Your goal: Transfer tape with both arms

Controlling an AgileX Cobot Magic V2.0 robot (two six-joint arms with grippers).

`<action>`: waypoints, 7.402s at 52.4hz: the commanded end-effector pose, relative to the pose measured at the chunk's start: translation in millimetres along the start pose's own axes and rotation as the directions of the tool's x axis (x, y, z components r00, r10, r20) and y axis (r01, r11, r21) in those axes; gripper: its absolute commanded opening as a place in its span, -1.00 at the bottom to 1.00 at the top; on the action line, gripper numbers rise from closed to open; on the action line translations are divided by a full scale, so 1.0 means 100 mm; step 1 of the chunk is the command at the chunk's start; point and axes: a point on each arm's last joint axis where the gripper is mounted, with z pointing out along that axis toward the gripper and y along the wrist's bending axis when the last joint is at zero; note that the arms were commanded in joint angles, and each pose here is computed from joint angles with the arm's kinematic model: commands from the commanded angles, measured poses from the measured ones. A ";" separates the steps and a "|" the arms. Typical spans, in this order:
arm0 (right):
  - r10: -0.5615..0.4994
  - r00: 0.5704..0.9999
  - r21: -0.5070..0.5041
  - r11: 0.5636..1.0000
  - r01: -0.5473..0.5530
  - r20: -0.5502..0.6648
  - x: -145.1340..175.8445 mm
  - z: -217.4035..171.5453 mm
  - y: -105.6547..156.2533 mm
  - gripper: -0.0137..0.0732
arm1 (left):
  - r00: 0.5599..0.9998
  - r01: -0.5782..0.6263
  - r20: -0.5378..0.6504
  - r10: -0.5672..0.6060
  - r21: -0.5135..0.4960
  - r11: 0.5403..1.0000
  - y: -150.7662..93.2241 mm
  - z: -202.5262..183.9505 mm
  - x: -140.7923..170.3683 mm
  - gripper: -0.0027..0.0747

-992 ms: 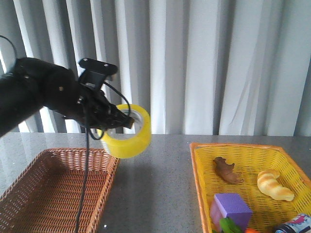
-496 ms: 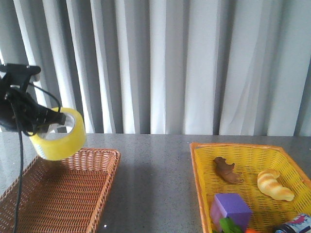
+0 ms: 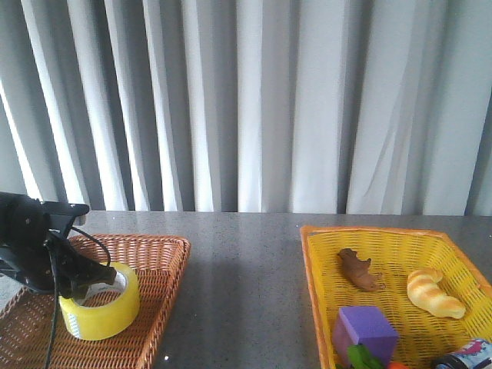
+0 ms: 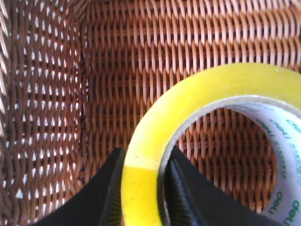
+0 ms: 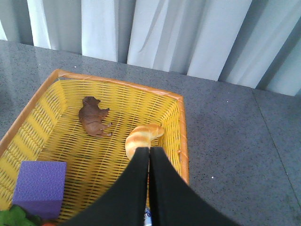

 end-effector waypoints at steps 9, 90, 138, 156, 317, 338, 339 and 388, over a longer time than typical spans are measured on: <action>-0.013 0.995 0.014 1.000 0.012 0.104 -0.14 -0.09 -0.04 -0.70 | 0.989 0.050 0.138 -0.057 0.055 0.997 -0.05 -0.33 -0.16 -0.11; -0.013 0.995 0.014 1.000 0.012 0.101 -0.14 -0.09 -0.04 -0.70 | 0.657 -0.032 0.747 -0.103 0.165 0.986 -0.01 -3.37 -0.11 -0.95; -0.013 0.995 0.014 1.000 0.012 0.100 -0.14 -0.09 -0.04 -0.70 | 0.487 -0.052 0.870 0.073 -0.054 0.997 0.12 -2.37 2.49 -0.95; -0.013 0.995 0.014 1.000 0.012 0.100 -0.14 -0.09 -0.04 -0.70 | 0.377 0.077 0.926 -0.035 0.006 0.997 0.16 -1.51 3.36 -0.95; 0.232 0.924 -0.024 0.971 -0.236 0.304 2.61 -0.52 0.27 -0.70 | 0.401 0.018 0.914 -0.065 0.063 0.998 0.11 -1.36 3.45 -0.95; 0.203 0.924 -0.010 0.977 -0.211 0.325 2.59 -0.52 0.26 -0.70 | 0.401 0.018 0.914 -0.065 0.063 0.998 0.11 -1.36 3.45 -0.95; 0.198 0.923 -0.008 0.978 -0.207 0.330 2.59 -0.53 0.26 -0.70 | 0.401 0.018 0.914 -0.065 0.063 0.998 0.11 -1.36 3.45 -0.95; 0.173 0.903 0.002 0.982 -0.189 0.394 2.53 -0.55 0.24 -0.70 | 0.401 0.018 0.914 -0.065 0.063 0.998 0.11 -1.36 3.45 -0.95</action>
